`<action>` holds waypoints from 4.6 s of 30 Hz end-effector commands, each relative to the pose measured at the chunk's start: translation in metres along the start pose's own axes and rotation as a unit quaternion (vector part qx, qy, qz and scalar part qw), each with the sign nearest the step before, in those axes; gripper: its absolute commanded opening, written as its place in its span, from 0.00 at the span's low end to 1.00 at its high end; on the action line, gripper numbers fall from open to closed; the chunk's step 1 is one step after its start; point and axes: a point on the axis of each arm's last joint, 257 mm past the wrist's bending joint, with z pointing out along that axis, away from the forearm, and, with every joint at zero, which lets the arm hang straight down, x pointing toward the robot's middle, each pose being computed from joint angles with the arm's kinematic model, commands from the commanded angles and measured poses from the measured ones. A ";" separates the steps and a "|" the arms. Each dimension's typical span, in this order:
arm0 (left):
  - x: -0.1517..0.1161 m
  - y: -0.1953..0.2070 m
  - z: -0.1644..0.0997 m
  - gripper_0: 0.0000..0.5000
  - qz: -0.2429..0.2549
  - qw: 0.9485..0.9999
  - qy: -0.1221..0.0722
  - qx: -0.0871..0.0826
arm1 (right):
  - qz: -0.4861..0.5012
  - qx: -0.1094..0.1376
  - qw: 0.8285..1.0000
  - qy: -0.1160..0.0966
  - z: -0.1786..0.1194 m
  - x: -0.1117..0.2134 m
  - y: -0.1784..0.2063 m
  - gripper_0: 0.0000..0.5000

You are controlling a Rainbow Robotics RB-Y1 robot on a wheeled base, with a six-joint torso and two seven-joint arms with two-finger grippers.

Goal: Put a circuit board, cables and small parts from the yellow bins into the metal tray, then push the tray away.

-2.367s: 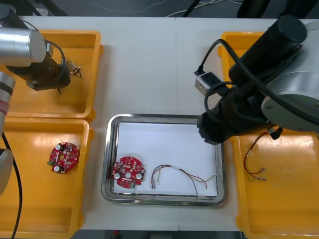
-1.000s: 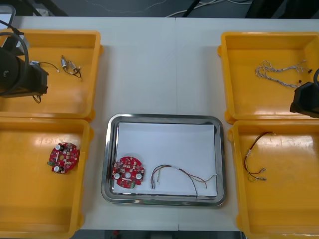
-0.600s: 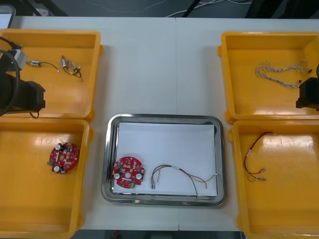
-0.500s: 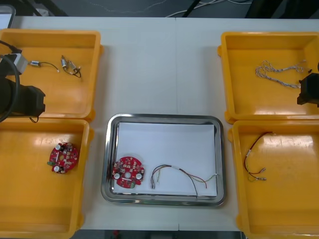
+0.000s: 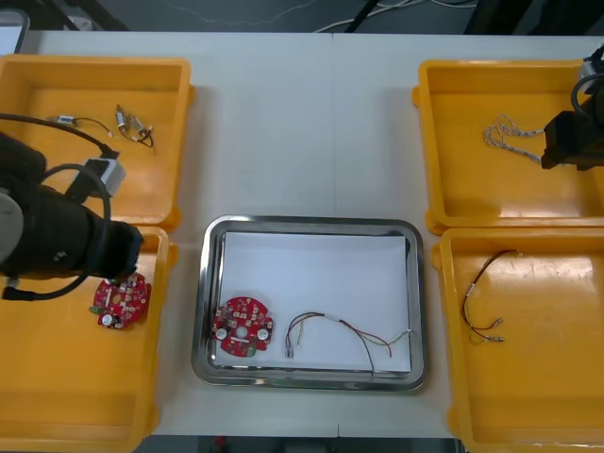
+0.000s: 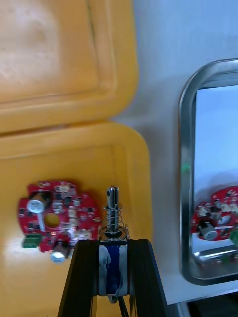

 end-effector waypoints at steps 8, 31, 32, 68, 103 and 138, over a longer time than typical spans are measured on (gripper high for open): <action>-0.008 -0.046 0.009 0.00 -0.062 0.998 -0.018 -0.005 | -0.075 -0.008 0.996 -0.045 -0.009 -0.067 0.010 0.86; -0.043 -0.112 0.062 0.00 -0.030 0.998 -0.041 0.039 | -0.180 -0.036 0.980 -0.078 0.022 -0.115 0.014 0.86; -0.044 -0.113 0.063 0.00 -0.029 0.998 -0.042 0.039 | -0.187 -0.035 0.979 -0.079 0.024 -0.115 0.015 0.86; -0.040 -0.139 0.106 0.00 -0.002 0.998 -0.046 0.046 | -0.346 -0.025 0.934 -0.091 0.090 -0.099 0.029 0.86; -0.040 -0.148 0.111 1.00 -0.018 0.997 -0.049 0.053 | -0.349 -0.041 0.933 -0.070 0.048 -0.100 0.021 0.00; -0.071 -0.097 -0.018 1.00 -0.071 0.995 -0.065 0.025 | -0.202 -0.091 0.975 -0.023 -0.037 -0.006 -0.029 0.00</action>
